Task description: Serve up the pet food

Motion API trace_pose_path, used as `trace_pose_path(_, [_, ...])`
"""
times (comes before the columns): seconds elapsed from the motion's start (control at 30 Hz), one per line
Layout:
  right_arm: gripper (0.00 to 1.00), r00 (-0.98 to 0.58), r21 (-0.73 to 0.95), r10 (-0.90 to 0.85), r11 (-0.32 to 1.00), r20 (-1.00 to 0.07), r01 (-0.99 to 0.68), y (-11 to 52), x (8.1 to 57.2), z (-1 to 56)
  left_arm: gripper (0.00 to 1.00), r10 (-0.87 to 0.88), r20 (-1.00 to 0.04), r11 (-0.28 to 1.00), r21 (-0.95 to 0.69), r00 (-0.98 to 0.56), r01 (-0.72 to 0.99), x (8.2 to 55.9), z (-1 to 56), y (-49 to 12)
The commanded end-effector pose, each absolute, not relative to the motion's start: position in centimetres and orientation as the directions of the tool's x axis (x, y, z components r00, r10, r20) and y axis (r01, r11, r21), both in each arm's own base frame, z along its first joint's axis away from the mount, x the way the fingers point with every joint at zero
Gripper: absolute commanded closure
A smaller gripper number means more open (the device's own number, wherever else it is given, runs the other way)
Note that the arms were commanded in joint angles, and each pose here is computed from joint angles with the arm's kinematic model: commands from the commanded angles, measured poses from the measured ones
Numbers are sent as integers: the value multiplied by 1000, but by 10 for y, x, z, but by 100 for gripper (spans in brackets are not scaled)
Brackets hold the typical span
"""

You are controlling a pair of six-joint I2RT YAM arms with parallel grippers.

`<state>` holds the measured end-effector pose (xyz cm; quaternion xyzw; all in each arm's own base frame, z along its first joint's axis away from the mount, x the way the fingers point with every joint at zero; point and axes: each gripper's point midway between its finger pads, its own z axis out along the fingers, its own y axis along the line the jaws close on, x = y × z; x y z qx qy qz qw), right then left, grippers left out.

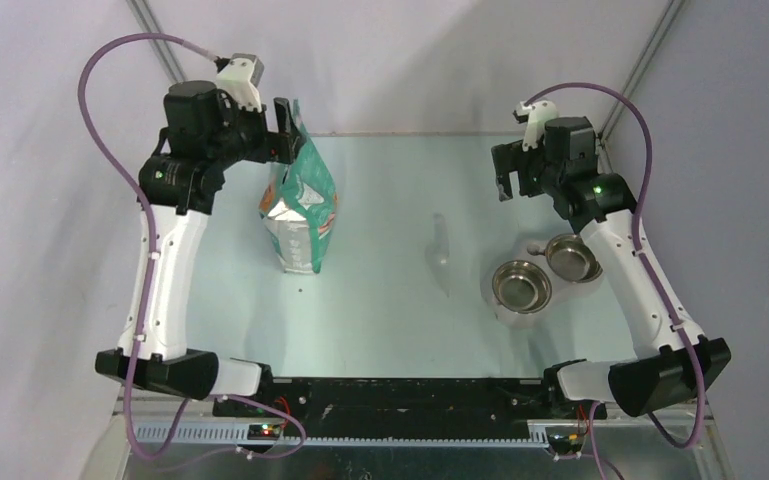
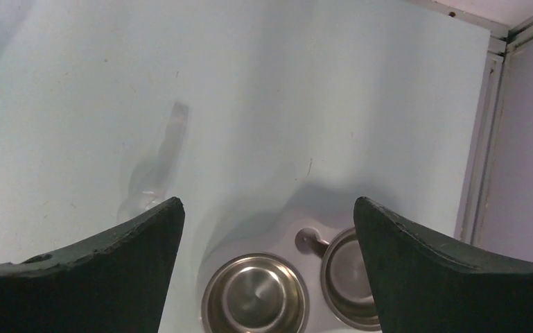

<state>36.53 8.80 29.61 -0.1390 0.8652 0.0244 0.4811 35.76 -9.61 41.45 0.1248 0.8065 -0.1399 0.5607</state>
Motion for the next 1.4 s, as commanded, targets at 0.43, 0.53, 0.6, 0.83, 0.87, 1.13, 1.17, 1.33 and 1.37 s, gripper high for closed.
trace_pose_path(0.43, [6, -389, 14, -98, 961, -916, -275, 122, 390, 345, 3, -100, -948, 985, -136, -301, 101, 424, 432, -111])
trace_pose_path(0.53, [7, -399, 23, -95, 959, -912, -282, 123, 386, 343, 2, -34, -959, 995, -7, -281, -96, 429, 426, -84])
trace_pose_path(0.6, [8, -406, 23, -98, 959, -908, -283, 122, 383, 339, 2, -5, -956, 992, 31, -292, -119, 430, 422, -81])
trace_pose_path(0.83, [9, -435, 21, -108, 959, -894, -282, 120, 378, 319, 14, 9, -917, 1000, 17, -399, -17, 419, 390, -98])
trace_pose_path(0.87, [10, -435, 21, -108, 959, -894, -281, 120, 379, 319, 16, 10, -912, 1000, 14, -411, -6, 417, 388, -100])
trace_pose_path(1.13, [11, -444, 49, -105, 946, -890, -321, 133, 383, 316, 32, 56, -858, 998, 69, -511, -6, 397, 361, -89])
trace_pose_path(1.17, [11, -446, 50, -106, 945, -889, -325, 134, 384, 316, 36, 60, -856, 997, 71, -513, -3, 393, 362, -88])
trace_pose_path(1.33, [12, -449, 57, -112, 937, -886, -346, 143, 385, 313, 51, 97, -840, 995, 100, -534, 24, 371, 364, -81])
trace_pose_path(1.37, [12, -449, 58, -114, 935, -886, -350, 145, 385, 313, 53, 94, -846, 995, 96, -525, 23, 367, 368, -79])
